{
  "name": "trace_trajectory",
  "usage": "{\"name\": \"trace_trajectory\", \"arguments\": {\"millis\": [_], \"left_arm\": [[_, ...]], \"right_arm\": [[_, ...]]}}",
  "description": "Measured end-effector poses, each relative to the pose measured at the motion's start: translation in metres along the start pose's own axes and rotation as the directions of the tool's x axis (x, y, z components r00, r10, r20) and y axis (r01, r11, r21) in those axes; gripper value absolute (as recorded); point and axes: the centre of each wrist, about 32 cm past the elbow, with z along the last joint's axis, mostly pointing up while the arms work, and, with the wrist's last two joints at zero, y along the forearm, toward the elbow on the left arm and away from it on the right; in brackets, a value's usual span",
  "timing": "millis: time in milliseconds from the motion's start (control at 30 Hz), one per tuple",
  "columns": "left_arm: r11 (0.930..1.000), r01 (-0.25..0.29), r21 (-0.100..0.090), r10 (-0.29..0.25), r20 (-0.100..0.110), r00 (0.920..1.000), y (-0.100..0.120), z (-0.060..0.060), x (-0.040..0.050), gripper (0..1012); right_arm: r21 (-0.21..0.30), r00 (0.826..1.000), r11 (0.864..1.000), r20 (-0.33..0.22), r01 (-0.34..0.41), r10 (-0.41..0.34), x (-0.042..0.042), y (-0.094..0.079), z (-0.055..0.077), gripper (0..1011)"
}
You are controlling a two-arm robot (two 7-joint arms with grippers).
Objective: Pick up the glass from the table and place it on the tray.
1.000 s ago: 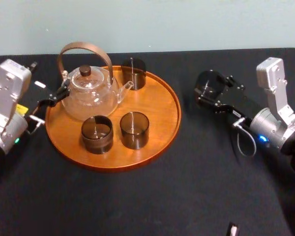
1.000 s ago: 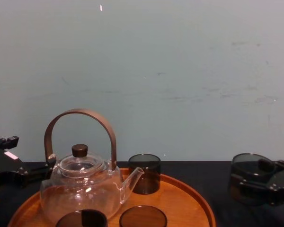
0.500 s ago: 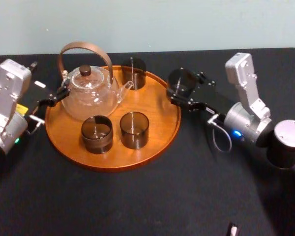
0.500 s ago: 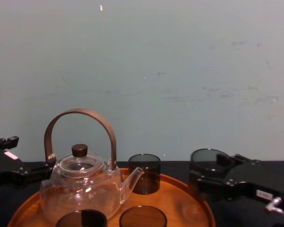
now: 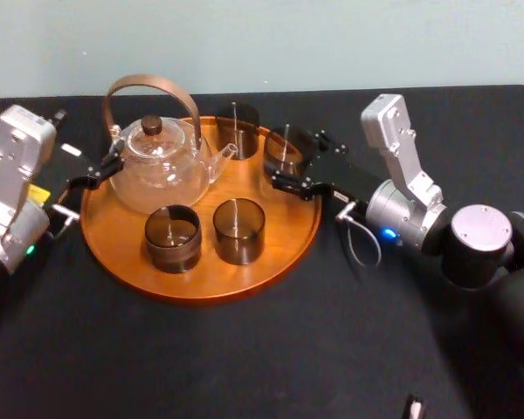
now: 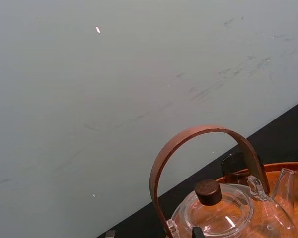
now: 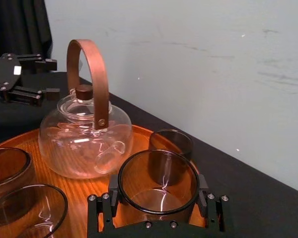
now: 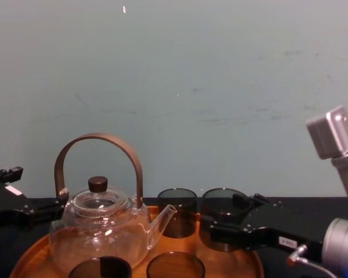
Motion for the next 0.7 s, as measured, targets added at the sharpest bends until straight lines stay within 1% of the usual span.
{"name": "trace_trajectory", "arguments": {"millis": [100,333,700], "left_arm": [[1.0,0.0,0.0,0.0,0.0,1.0,0.0,0.0,0.0,1001],[1.0,0.0,0.0,0.0,0.0,1.0,0.0,0.0,0.0,1001],[1.0,0.0,0.0,0.0,0.0,1.0,0.0,0.0,0.0,1001]], "right_arm": [[-0.006,1.0,1.0,-0.002,-0.007,0.007,-0.0012,0.005,-0.001,905],[-0.026,1.0,1.0,-0.007,-0.009,0.009,-0.0023,0.009,-0.006,905],[-0.051,1.0,0.999,-0.013,-0.001,0.0,-0.0005,0.011,-0.015,905]]}}
